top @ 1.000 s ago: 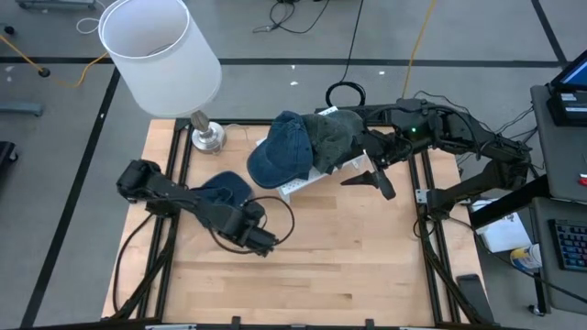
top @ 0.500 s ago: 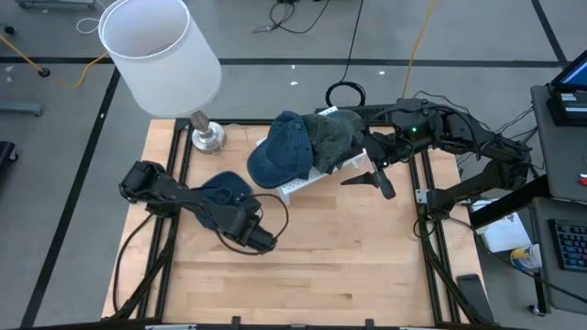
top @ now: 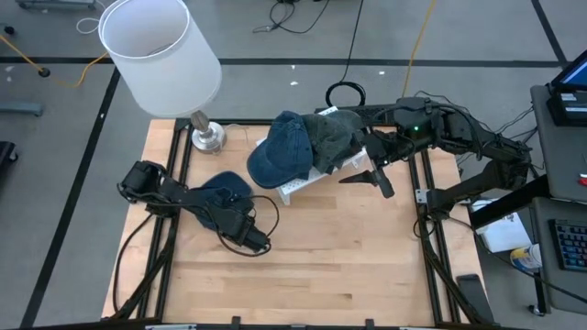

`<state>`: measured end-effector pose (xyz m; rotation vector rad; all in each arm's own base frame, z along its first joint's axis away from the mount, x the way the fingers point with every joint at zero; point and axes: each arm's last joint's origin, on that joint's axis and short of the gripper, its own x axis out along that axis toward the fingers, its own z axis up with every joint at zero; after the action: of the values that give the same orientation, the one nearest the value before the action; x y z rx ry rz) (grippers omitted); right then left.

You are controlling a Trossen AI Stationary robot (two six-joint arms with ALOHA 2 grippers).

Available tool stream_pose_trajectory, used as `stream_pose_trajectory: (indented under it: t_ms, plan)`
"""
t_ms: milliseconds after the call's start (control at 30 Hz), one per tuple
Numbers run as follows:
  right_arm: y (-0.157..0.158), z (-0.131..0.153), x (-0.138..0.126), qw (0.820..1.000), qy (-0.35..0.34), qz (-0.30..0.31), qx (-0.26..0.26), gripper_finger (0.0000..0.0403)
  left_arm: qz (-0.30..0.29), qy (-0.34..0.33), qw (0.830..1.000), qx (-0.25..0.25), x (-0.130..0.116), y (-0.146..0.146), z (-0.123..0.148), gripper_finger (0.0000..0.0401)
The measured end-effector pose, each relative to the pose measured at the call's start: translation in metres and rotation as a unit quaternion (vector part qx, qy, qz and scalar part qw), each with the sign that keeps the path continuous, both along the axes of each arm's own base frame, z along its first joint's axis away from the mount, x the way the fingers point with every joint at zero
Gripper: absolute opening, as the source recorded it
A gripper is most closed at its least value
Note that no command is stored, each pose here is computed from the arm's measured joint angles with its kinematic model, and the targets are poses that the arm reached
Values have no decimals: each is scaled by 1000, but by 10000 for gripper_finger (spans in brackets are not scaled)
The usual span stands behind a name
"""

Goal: Pick & Place hat
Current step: Stack the blue cap on top of the other blue caps on the shelf

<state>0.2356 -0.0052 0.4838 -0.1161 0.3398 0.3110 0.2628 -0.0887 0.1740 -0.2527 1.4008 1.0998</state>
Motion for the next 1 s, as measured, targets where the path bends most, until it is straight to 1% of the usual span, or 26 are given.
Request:
stream_pose_trajectory:
  t_ms: [100,200,333,433,600,633,833,933,1000]
  plan:
    - [0,3,1,1000,-13,-4,8,226,2,2,1000,0,-4,3,-10,152]
    - [0,5,2,1000,-24,-6,13,226,-4,2,1000,-14,-6,3,-18,152]
    - [0,8,3,999,-42,-5,12,223,0,5,1000,-14,-8,4,-20,144]
    - [0,10,3,999,-51,-5,12,218,-8,11,1000,-20,-8,3,-20,111]
    - [0,12,4,998,-62,-5,11,208,-18,24,999,-41,-9,2,-21,22]
    - [0,12,4,998,-62,-6,13,206,-18,25,999,-44,-9,2,-21,14]
    - [0,12,4,998,-56,-9,25,203,-7,17,996,-87,-9,-5,-13,10]
    - [0,12,4,998,-56,-9,22,202,-9,-12,994,-110,-8,-13,2,10]
    - [0,12,4,998,-56,-8,21,201,-22,-33,990,-136,-7,-20,15,9]
